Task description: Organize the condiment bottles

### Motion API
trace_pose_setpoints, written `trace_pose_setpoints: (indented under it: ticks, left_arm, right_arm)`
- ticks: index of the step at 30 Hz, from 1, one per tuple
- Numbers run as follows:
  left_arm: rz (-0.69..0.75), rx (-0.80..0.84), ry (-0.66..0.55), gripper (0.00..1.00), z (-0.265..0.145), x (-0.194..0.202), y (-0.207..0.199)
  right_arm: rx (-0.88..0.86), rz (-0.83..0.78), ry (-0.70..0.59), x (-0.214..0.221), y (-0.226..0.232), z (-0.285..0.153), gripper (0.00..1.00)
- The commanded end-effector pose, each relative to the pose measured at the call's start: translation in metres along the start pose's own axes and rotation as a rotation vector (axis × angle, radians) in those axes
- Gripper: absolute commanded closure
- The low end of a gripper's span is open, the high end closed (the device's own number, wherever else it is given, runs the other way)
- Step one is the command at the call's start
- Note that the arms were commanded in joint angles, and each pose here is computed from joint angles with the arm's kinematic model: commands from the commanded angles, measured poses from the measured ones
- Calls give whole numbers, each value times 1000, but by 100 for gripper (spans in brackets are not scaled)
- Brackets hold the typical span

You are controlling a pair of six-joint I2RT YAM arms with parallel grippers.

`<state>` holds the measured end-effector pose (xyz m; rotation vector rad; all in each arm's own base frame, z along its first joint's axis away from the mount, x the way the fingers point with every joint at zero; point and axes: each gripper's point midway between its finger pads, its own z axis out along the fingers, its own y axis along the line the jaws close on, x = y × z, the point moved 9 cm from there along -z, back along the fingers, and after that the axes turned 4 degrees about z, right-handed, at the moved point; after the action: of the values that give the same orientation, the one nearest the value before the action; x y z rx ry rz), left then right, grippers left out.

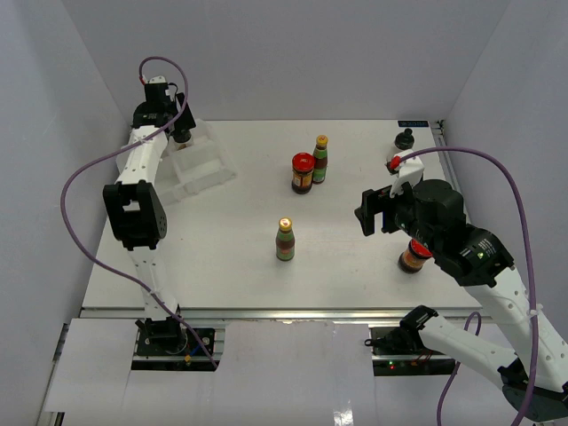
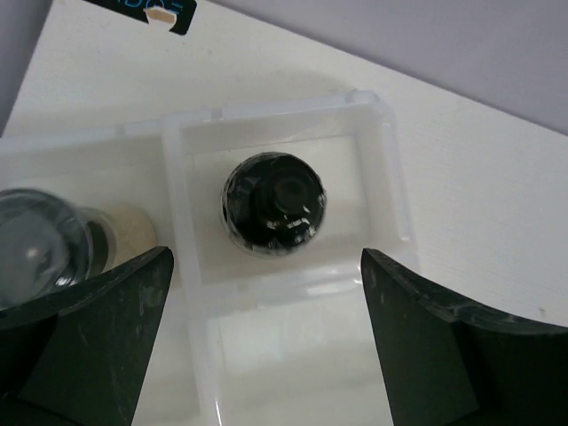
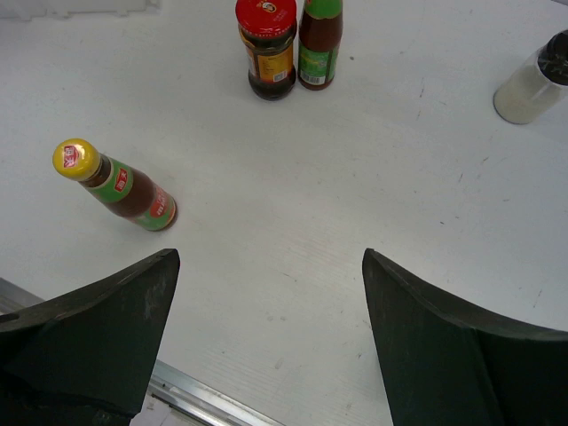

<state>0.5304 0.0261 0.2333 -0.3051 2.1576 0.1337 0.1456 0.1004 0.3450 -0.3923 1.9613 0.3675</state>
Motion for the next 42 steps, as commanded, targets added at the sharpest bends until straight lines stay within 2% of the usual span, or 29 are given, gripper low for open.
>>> trace_pose_setpoints:
  ticks: [1, 6, 9, 12, 17, 20, 25, 31, 42]
  left_arm:
    - [-62, 179, -199, 2, -111, -61, -3]
    - [-37, 389, -162, 2, -160, -43, -41]
    - [39, 468, -109, 2, -185, -11, -74]
    - [137, 540, -34, 2, -204, 33, -108]
    - [140, 595, -18, 2, -234, 70, -106]
    - [94, 609, 8, 2, -243, 92, -97]
    - [46, 687, 117, 2, -243, 144, -90]
    - [48, 698, 152, 2, -248, 140, -92]
    - [51, 719, 173, 2, -244, 149, -93]
  right_arm:
    - [-14, 58, -28, -20, 6, -4, 10]
    - [144, 83, -67, -40, -2, 11, 10]
    - [244, 105, -44, -57, -14, 41, 10]
    - [237, 179, -27, -76, -37, 62, 10]
    - [411, 286, 14, -80, -104, 99, 10]
    - [491, 310, 29, -75, -135, 115, 10]
    - [552, 359, 57, -53, -182, 148, 10]
    - [516, 403, 100, -34, -232, 195, 10]
    - [484, 384, 143, -24, -275, 265, 9]
